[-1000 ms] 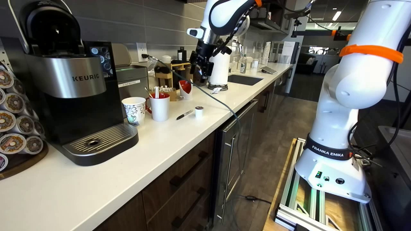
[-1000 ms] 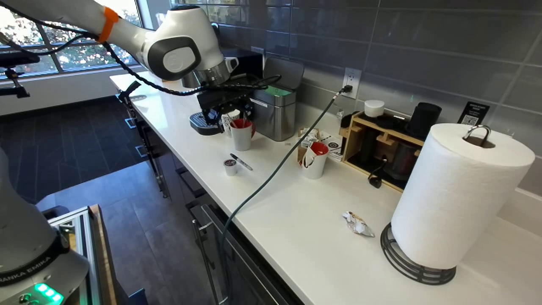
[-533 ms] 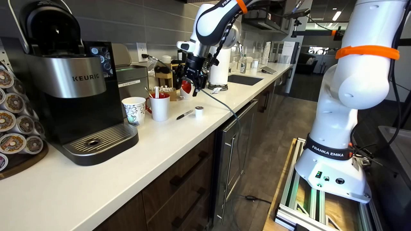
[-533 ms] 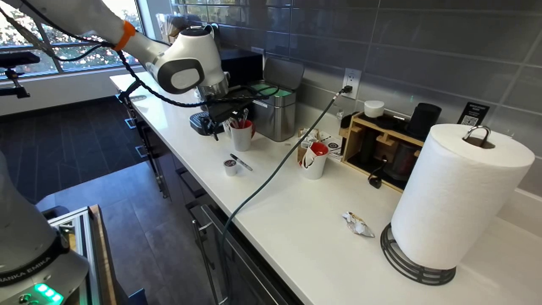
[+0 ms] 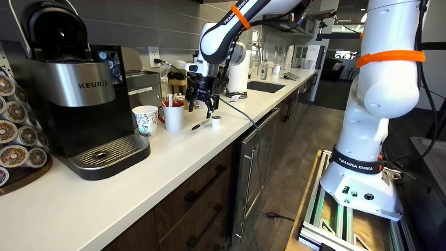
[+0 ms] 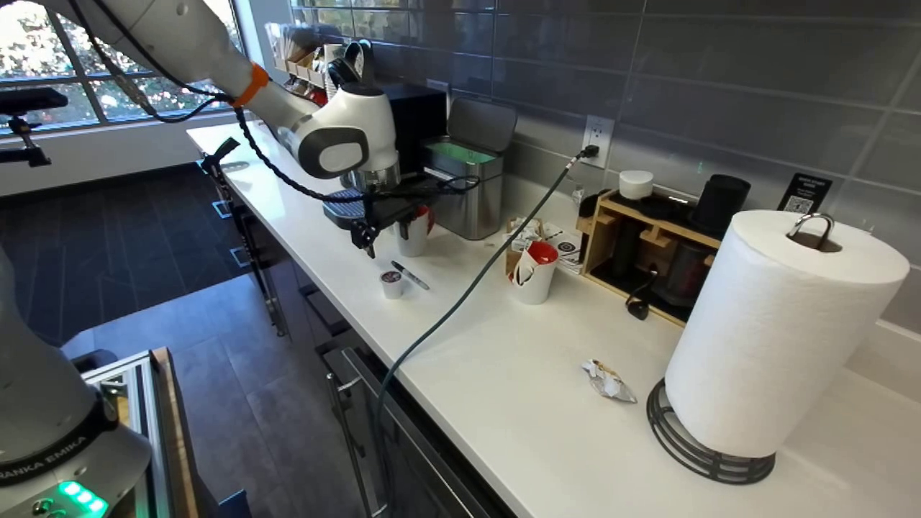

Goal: Put the pen in the mug on the left.

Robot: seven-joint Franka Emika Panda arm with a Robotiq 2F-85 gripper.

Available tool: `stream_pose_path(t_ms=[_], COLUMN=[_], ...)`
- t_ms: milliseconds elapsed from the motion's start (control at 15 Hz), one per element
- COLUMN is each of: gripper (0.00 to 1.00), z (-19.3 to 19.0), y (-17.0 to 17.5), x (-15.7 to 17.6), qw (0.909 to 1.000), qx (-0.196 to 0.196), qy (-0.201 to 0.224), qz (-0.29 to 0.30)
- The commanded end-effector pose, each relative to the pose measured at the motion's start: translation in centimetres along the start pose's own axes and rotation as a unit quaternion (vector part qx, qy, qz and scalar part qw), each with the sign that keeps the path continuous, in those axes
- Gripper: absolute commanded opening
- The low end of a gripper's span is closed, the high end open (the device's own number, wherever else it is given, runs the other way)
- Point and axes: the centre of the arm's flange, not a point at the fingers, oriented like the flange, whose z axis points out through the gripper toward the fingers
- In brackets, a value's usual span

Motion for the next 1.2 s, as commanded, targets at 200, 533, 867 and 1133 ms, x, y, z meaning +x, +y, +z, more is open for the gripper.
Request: stream_pose_path(t_ms=[200, 533, 867, 1133], gripper=[0.66, 0.37, 0.43, 0.40], z=[2.6, 4.3, 4.9, 5.5], y=[1.9, 1.5, 1.5, 1.8], x=[-0.7, -0.6, -1.3, -1.4], qw=[0.9996, 0.9986, 0.9972, 0.9967], qx=[0.021, 0.021, 0.009, 0.009], qy=[-0.004, -0.006, -0.008, -0.011], qz=[0.018, 0.048, 0.074, 0.080])
